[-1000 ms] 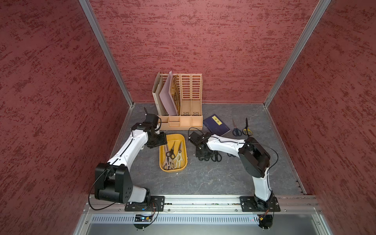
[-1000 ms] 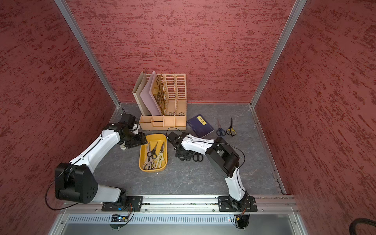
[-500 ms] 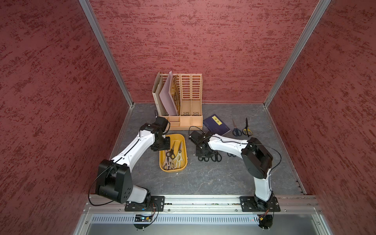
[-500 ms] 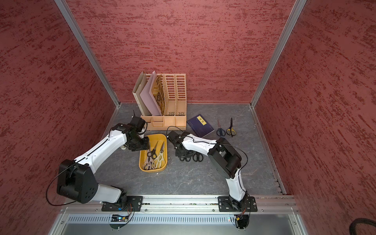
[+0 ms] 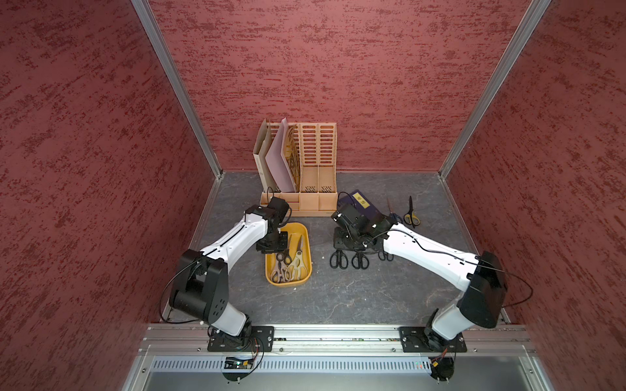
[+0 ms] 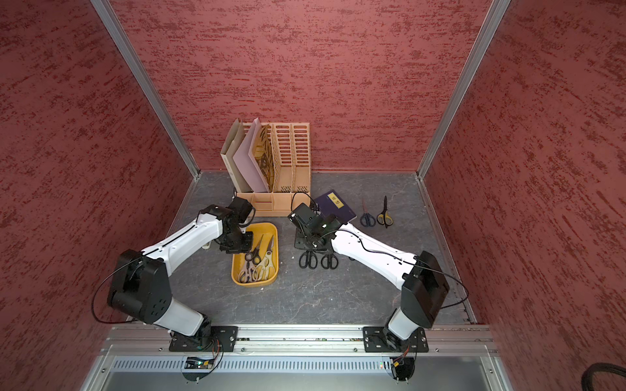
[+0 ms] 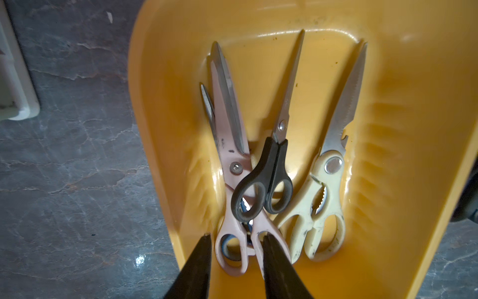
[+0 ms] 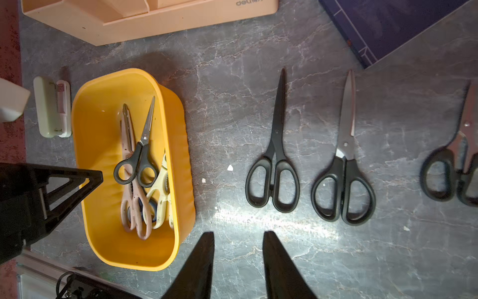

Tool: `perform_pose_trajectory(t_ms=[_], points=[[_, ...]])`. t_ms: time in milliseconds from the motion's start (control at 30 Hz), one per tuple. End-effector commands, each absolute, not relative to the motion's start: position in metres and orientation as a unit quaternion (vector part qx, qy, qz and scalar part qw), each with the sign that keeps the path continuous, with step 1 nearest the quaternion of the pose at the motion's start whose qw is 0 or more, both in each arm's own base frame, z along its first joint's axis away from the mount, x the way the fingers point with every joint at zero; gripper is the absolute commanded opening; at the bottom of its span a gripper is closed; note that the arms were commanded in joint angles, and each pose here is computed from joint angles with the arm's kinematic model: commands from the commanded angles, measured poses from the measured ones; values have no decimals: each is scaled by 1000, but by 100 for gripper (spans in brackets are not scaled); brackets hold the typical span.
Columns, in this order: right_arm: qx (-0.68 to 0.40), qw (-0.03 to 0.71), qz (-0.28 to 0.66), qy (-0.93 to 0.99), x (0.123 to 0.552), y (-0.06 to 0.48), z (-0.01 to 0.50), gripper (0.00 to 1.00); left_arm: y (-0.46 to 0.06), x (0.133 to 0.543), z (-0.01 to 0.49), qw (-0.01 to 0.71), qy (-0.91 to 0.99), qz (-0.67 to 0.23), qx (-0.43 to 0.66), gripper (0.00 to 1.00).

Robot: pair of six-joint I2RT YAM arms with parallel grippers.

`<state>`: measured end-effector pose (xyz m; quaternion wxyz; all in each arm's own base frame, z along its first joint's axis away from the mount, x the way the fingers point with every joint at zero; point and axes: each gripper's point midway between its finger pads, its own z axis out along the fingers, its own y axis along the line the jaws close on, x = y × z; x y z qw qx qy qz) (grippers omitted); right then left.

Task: Take the scissors out of the storage box
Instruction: Pick up the scissors from the storage box.

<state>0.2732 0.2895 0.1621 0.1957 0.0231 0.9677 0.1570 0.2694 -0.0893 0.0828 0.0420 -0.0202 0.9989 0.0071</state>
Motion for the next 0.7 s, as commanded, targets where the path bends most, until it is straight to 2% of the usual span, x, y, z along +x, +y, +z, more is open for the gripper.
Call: perform_pose_trajectory(t_ms=[0, 667], points=[[21, 202, 165, 965, 271, 288, 166, 36, -91, 270, 76, 42, 999, 22, -8, 33], [50, 207, 140, 967, 262, 258, 160, 37, -87, 270, 49, 17, 999, 47, 3, 25]])
